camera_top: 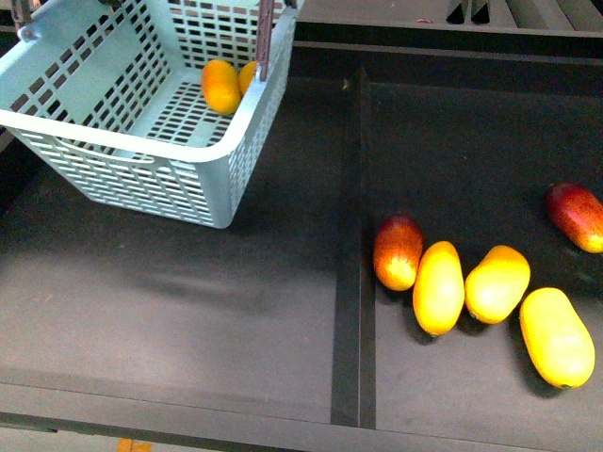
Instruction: Pick lemon and mango into basket
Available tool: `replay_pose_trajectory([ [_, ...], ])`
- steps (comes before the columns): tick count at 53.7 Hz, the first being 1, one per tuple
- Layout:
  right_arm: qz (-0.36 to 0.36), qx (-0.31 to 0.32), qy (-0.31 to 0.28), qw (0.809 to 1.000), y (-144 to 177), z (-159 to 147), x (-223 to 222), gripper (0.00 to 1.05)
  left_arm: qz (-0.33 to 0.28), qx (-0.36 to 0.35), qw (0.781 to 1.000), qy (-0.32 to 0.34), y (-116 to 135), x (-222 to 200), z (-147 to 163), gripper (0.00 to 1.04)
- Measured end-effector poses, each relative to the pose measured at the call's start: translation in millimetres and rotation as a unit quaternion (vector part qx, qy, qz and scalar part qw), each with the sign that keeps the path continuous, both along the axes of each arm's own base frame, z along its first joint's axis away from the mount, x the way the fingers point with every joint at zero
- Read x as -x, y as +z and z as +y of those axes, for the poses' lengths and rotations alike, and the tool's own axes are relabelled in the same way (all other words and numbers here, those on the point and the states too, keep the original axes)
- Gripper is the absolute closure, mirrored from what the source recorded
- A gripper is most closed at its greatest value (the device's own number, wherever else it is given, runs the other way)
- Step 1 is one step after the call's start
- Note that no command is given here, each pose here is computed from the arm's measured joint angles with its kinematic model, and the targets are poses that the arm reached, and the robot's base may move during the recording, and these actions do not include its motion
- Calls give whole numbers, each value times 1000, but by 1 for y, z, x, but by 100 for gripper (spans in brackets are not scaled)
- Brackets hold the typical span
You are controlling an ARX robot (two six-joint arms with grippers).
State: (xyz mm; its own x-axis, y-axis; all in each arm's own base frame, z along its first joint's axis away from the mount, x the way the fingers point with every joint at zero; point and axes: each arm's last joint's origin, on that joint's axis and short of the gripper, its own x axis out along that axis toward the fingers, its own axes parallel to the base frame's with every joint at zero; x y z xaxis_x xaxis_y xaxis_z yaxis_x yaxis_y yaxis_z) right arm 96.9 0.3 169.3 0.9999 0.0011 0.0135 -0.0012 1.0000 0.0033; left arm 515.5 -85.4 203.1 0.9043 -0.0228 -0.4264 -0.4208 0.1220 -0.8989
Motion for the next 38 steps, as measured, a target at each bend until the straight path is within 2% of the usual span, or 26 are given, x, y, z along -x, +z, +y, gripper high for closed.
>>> replay_pose_trajectory([
  [5, 0, 0, 0, 1000, 0, 0, 0, 9, 17, -3, 1000, 3, -9, -7, 4, 99],
  [13, 0, 0, 0, 1000, 0, 0, 0, 9, 57, 3, 998, -28, -32, -9, 1, 99],
  [24, 0, 0, 0, 1000, 0, 0, 0, 9, 73, 1, 997, -40, -44, -4, -6, 99],
  [31, 0, 0, 0, 1000, 0, 0, 0, 9, 68, 2, 997, -39, -43, 2, -7, 98],
  [38, 0, 0, 0, 1000, 0, 0, 0, 9, 69, -2, 997, -33, -38, 15, -7, 74],
])
